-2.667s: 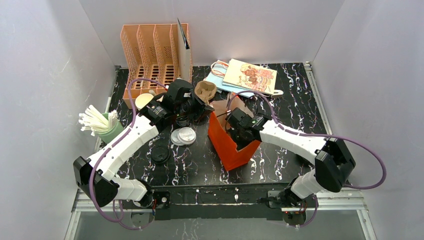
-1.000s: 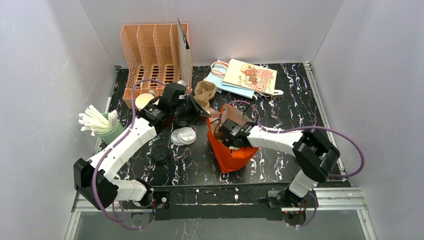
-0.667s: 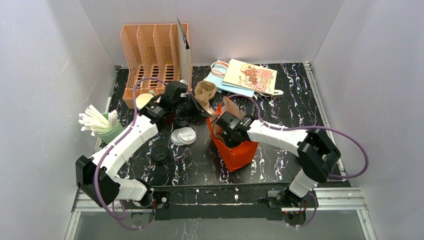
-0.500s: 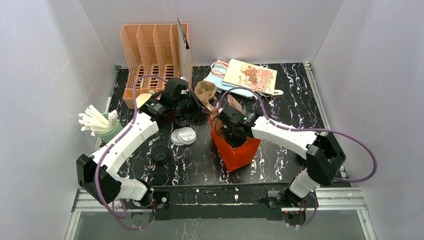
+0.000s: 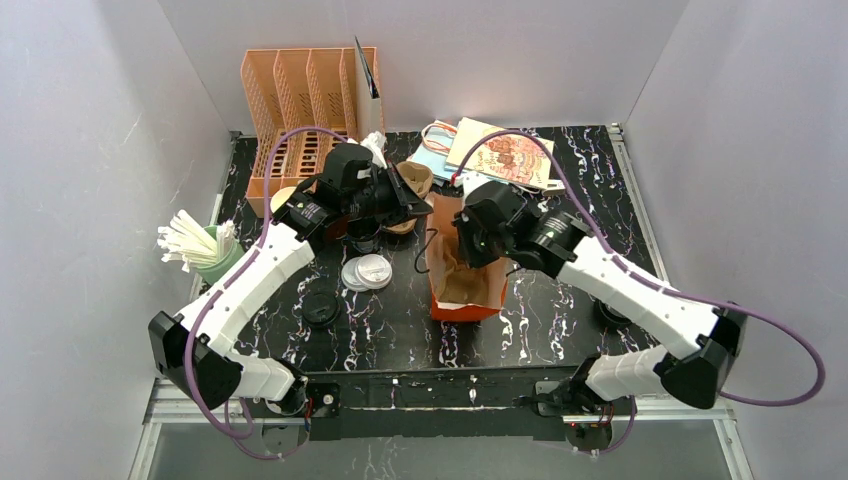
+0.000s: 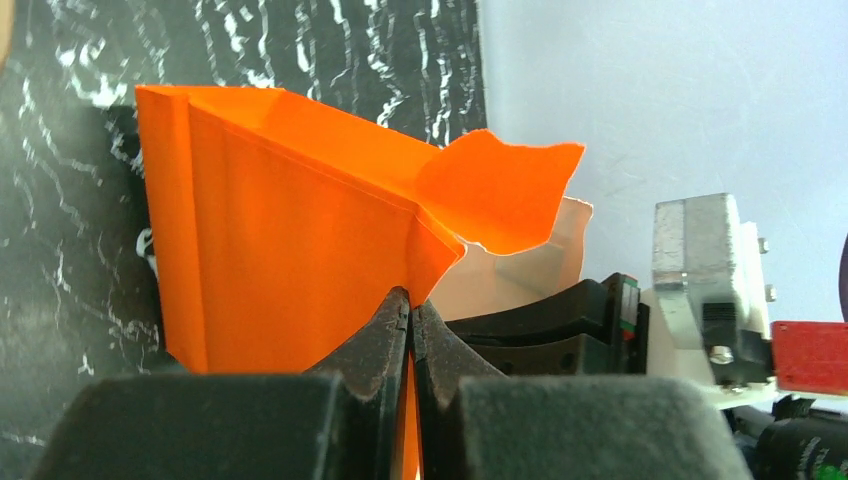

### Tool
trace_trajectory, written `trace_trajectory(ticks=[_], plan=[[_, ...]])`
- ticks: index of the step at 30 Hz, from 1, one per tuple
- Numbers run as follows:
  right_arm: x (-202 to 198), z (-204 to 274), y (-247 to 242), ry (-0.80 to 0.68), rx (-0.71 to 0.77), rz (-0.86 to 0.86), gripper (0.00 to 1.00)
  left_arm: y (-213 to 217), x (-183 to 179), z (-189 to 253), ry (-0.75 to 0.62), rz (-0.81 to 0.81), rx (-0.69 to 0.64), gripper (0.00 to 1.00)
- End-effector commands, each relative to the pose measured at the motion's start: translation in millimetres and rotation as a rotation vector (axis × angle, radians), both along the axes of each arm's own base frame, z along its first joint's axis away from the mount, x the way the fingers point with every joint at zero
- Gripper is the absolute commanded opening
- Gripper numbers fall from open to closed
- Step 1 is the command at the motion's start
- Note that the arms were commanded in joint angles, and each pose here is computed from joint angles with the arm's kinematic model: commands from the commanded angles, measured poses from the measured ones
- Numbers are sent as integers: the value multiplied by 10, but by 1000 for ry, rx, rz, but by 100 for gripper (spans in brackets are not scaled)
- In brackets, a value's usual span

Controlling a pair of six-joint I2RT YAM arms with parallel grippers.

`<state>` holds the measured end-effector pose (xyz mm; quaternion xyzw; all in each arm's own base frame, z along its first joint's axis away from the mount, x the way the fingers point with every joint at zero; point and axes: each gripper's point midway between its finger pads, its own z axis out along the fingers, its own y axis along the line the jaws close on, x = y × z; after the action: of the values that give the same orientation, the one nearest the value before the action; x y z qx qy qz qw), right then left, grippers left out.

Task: Pack the takeout coffee
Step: Adjust the cup tray in the takeout bag.

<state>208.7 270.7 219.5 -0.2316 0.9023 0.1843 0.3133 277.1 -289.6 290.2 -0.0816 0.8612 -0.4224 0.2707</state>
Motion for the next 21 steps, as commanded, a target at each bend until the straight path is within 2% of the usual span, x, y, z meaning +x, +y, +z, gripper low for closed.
trace_trajectory(ticks=[1, 11, 16, 21], plan=[[136, 526, -70, -193, 80, -4, 1, -60, -108, 501, -207, -130, -51, 0], [130, 629, -94, -228, 103, 3, 1, -67, -289, 512, -283, -188, -80, 0], [45, 353, -15, -115, 83, 8, 1, -43, -250, 337, -182, -111, -91, 0], [-4, -30, 73, -21, 22, -13, 1, 44, -128, 132, -59, 43, -85, 0]])
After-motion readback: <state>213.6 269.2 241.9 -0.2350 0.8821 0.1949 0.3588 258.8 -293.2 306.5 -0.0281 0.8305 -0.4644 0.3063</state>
